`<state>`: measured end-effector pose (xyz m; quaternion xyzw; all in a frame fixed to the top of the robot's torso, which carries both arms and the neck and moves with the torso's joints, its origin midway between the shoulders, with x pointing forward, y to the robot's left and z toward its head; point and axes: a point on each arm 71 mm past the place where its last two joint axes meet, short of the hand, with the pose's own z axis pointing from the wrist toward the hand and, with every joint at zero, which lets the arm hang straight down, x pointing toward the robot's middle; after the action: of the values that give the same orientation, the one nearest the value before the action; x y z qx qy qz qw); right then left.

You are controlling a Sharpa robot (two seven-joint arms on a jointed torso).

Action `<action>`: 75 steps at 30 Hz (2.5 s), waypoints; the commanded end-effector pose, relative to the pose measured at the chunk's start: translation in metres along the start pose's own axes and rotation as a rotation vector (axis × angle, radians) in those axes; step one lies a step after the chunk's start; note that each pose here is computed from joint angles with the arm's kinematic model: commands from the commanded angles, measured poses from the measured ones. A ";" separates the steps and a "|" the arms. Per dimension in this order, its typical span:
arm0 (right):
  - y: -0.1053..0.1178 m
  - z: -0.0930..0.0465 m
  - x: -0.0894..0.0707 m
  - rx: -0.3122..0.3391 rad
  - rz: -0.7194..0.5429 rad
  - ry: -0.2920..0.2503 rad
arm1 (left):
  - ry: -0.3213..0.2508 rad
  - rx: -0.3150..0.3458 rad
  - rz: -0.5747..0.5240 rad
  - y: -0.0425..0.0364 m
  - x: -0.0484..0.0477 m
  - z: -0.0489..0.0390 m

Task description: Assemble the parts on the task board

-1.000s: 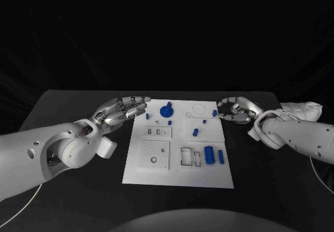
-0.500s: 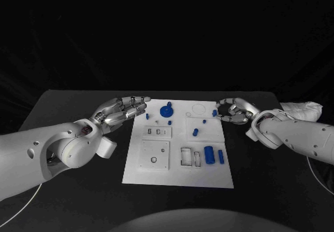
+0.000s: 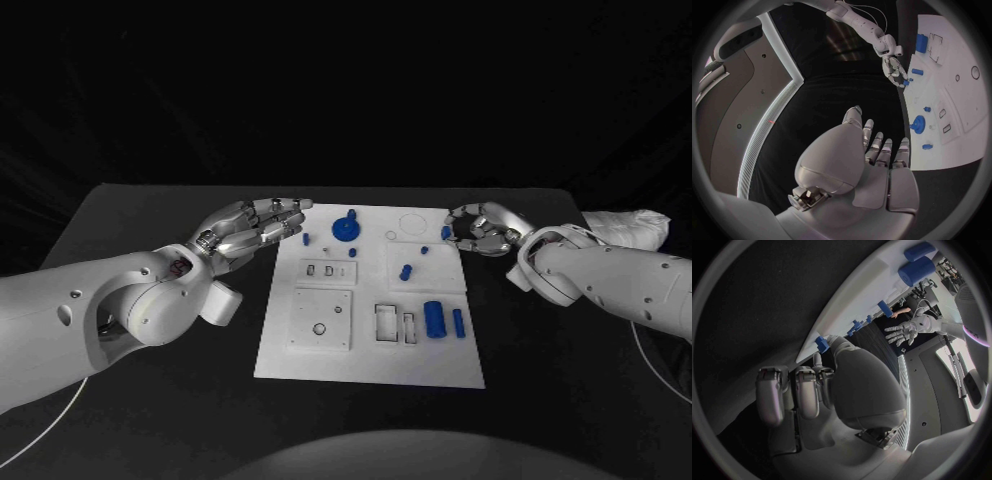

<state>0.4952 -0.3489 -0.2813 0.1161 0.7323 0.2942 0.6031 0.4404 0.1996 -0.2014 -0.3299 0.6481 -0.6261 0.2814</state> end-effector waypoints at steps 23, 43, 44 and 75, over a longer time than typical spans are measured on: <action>0.001 0.005 0.005 0.012 0.005 0.023 | 0.031 0.001 -0.007 -0.0003 0.0040 0.0001; 0.014 0.007 -0.006 -0.022 0.014 -0.076 | 0.024 -0.002 -0.005 -0.0001 0.0021 -0.0015; 0.019 0.008 -0.009 -0.030 0.017 -0.079 | 0.023 -0.003 -0.005 -0.0001 0.0019 -0.0016; 0.206 0.042 0.061 -0.300 -0.080 0.100 | 0.015 -0.007 0.001 0.0005 0.0016 0.0017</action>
<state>0.4825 -0.1398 -0.2140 -0.0054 0.7060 0.4148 0.5740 0.4415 0.1997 -0.2027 -0.3301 0.6526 -0.6224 0.2788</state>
